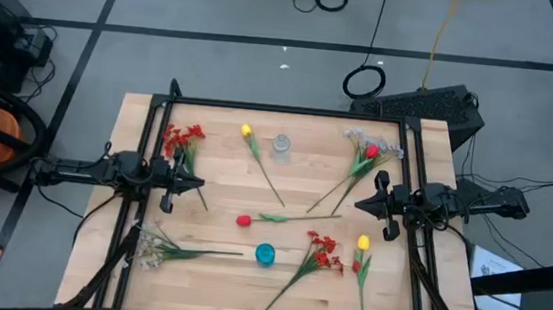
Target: Sort flowers into vase by color
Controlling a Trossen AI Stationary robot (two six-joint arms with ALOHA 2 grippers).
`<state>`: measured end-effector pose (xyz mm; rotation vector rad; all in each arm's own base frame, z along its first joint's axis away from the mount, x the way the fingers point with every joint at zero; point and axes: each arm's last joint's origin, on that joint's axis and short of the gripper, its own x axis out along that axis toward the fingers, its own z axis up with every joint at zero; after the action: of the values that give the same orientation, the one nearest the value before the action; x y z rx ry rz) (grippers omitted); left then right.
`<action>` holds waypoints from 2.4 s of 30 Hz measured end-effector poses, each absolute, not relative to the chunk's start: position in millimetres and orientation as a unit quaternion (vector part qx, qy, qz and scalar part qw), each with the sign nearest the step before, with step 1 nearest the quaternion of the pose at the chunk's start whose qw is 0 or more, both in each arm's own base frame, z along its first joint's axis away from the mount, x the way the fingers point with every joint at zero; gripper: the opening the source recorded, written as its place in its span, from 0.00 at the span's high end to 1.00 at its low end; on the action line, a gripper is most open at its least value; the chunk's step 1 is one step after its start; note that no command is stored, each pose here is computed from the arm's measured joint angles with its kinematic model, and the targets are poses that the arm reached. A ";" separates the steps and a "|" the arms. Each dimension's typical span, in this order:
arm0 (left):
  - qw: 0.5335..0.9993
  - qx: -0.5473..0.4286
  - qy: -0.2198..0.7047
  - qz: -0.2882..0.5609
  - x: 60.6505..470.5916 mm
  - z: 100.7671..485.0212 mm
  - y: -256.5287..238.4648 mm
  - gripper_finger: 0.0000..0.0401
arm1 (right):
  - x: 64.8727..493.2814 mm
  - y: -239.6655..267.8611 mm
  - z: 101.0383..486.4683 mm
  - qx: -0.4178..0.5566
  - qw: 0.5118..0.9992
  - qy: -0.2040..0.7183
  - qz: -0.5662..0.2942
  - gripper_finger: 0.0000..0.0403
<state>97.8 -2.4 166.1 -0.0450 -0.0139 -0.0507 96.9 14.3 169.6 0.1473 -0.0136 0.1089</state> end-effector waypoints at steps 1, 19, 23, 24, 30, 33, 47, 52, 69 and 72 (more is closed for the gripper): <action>0.999 -0.022 -0.007 -0.025 97.8 166.1 -2.4 0.93 | 96.9 14.3 169.6 0.074 0.996 -0.007 0.055 1.00; 0.999 -0.022 -0.007 -0.026 97.8 166.1 -2.4 0.93 | 97.0 14.3 169.6 0.074 0.996 -0.007 0.054 1.00; 0.999 -0.022 -0.007 -0.026 97.8 166.1 -2.4 0.93 | 97.0 14.3 169.6 0.074 0.996 -0.007 0.054 1.00; 0.999 -0.022 -0.007 -0.026 97.8 166.1 -2.4 0.93 | 97.0 14.3 169.6 0.074 0.996 -0.007 0.054 1.00; 0.999 -0.022 -0.007 -0.026 97.7 166.2 -2.4 0.93 | 96.9 14.3 169.6 0.074 0.996 -0.007 0.054 1.00; 0.999 -0.022 -0.007 -0.025 97.8 166.1 -2.4 0.93 | 97.0 14.3 169.5 0.074 0.996 -0.007 0.054 1.00; 0.999 -0.022 -0.007 -0.025 97.8 166.1 -2.4 0.93 | 96.9 14.3 169.6 0.074 0.996 -0.007 0.054 1.00; 0.999 -0.023 -0.007 -0.026 97.8 166.2 -2.4 0.93 | 96.9 14.3 169.6 0.074 0.996 -0.007 0.054 1.00; 0.987 -0.130 -0.071 0.066 97.2 219.2 3.4 0.99 | 97.0 14.3 169.5 0.074 0.996 -0.006 0.055 1.00; 0.984 -0.150 -0.039 0.088 104.4 236.0 4.3 0.99 | 97.0 14.3 169.6 0.074 0.996 -0.007 0.054 1.00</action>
<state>104.4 4.3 236.0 -0.3015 -0.0776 0.1778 97.0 14.3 169.6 0.1473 -0.0132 0.1089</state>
